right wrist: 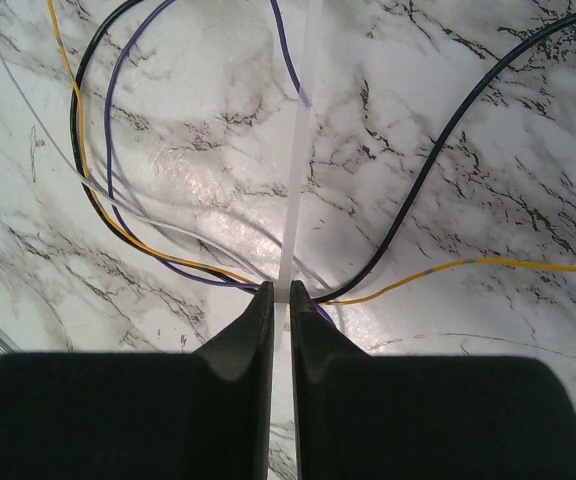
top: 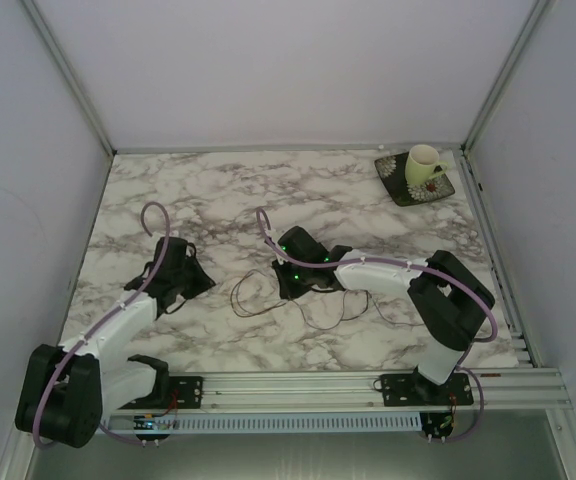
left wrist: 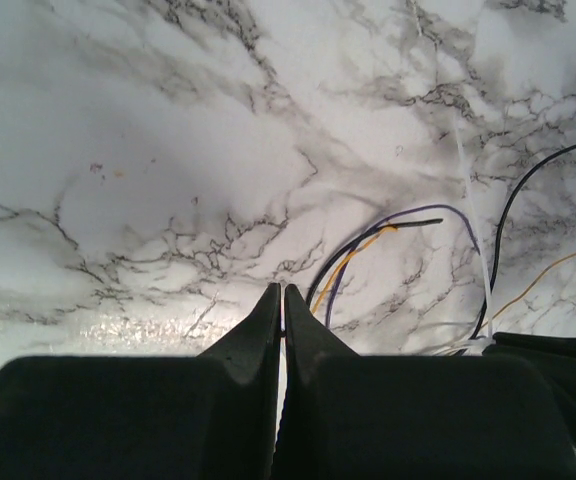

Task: Zip-tie the wires
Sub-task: Adjust the cable.

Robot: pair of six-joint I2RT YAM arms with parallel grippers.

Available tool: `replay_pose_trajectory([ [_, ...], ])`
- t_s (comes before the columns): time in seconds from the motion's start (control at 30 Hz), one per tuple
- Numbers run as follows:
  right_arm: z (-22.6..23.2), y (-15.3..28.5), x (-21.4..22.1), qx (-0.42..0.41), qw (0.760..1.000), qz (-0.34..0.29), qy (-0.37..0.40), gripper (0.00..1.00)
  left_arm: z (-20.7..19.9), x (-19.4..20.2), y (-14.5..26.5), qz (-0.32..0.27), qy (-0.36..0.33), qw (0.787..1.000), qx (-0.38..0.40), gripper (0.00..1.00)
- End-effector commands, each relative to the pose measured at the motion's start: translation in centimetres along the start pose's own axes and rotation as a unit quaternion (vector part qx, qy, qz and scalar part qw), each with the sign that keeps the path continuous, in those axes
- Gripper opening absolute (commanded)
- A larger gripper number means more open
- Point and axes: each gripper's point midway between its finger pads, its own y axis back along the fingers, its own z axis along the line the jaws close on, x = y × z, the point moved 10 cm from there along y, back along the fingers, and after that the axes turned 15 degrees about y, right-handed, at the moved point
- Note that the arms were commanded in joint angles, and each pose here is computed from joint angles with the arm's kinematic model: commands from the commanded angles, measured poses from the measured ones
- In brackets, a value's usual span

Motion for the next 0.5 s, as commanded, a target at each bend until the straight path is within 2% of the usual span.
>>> replay_pose_trajectory([
  [0.0,0.0,0.2,-1.1,0.009,1.000,-0.010,0.003,0.00,-1.3,-1.4,-0.2,-0.019,-0.017,1.000,0.015,0.00],
  [0.2,0.0,0.2,-1.1,0.010,1.000,-0.010,0.001,0.00,-1.3,-1.3,-1.1,-0.005,-0.017,1.000,0.022,0.00],
  [0.3,0.0,0.2,-1.1,0.009,1.000,-0.011,0.001,0.00,-1.3,-1.3,-1.3,-0.005,-0.018,1.000,0.023,0.05],
  [0.43,-0.1,0.2,-1.2,0.012,1.000,-0.011,-0.002,0.00,-1.6,-1.7,-1.3,-0.009,-0.027,0.999,0.019,0.45],
  [0.47,-0.1,0.2,-1.2,0.013,1.000,-0.012,-0.004,0.00,-1.6,-1.9,-1.2,-0.012,-0.030,0.999,0.015,0.48],
])
